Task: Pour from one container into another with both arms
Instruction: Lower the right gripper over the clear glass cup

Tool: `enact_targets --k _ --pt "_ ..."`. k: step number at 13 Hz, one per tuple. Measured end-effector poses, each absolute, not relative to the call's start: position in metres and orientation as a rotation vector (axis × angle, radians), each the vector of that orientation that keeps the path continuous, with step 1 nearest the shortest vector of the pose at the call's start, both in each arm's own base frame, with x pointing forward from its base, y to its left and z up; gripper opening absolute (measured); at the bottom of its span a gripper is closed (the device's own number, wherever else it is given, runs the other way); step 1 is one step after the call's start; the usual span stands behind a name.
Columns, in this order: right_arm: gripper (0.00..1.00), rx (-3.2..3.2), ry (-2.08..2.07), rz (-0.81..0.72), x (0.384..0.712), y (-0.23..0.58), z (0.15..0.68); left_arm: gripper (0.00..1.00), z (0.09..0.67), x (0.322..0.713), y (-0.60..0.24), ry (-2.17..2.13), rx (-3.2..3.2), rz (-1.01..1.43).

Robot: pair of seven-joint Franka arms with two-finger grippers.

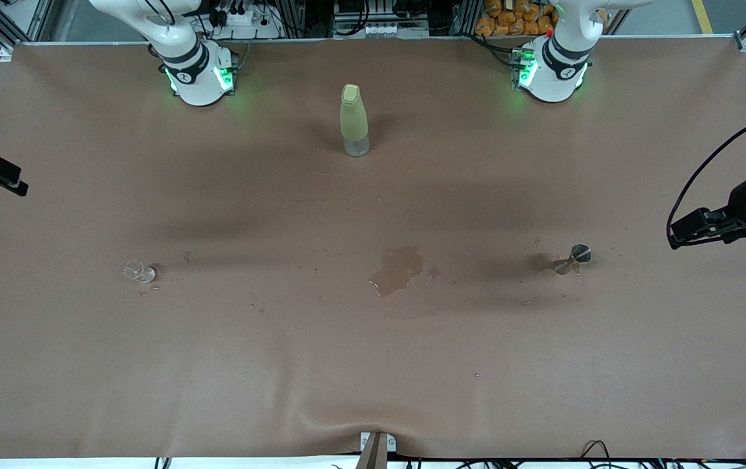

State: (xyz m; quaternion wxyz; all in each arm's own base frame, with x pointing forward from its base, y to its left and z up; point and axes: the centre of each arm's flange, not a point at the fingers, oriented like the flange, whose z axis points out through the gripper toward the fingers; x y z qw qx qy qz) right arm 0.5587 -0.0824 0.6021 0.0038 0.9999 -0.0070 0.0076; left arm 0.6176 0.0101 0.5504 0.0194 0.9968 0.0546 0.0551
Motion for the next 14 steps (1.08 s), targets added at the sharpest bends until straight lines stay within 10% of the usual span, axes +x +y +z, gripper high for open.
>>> enact_targets --k 14 --pt "1.0 3.123 0.306 0.027 0.594 -0.079 0.554 1.0 0.551 0.616 0.005 0.158 3.095 0.151"
